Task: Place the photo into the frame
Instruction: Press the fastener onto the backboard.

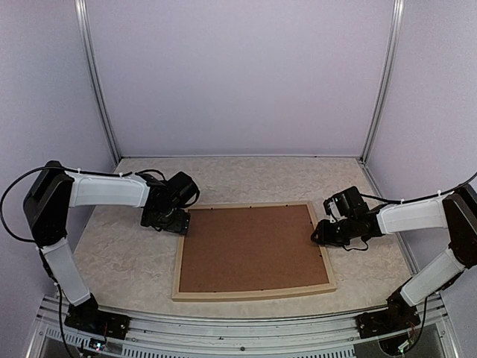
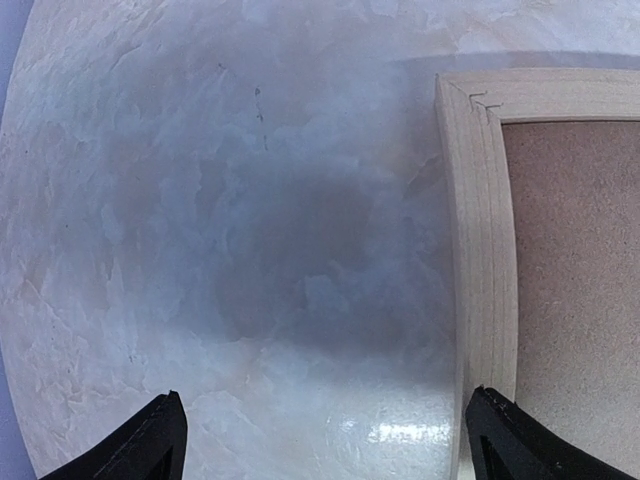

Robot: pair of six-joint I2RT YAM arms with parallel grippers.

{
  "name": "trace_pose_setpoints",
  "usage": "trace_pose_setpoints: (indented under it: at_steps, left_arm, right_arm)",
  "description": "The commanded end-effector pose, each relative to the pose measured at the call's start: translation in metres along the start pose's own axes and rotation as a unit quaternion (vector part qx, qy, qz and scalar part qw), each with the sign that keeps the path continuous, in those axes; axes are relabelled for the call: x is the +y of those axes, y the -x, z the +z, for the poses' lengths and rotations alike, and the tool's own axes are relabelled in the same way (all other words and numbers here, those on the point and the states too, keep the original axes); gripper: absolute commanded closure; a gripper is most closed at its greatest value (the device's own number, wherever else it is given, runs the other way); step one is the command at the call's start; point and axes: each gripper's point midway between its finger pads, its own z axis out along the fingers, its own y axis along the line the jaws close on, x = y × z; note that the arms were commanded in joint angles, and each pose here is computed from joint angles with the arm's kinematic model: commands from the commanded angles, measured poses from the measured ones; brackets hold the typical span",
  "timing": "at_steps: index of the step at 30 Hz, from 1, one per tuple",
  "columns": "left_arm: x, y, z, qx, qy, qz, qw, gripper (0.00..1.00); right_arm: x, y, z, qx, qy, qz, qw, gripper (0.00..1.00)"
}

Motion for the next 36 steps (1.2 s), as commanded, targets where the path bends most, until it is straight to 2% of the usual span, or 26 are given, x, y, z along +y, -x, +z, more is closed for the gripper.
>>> trace_pose_setpoints:
  at_steps: [1, 25, 36]
  left_arm:
    - [-0.010, -0.002, 0.004, 0.001, -0.008, 0.011, 1.000, 0.04]
    - [-0.024, -0.019, 0.009, 0.020, -0.004, 0.030, 0.999, 0.04]
    - [-0.010, 0.017, -0.022, -0.047, -0.007, -0.009, 0.999, 0.03]
  right_arm:
    - [-0.008, -0.024, 0.006, 0.037, -0.014, -0.008, 0.999, 0.61]
    - [-0.009, -0.025, 0.007, 0.038, -0.016, -0.007, 0.999, 0.61]
    - [-0.008, -0.023, 0.008, 0.039, -0.015, -0.010, 0.999, 0.61]
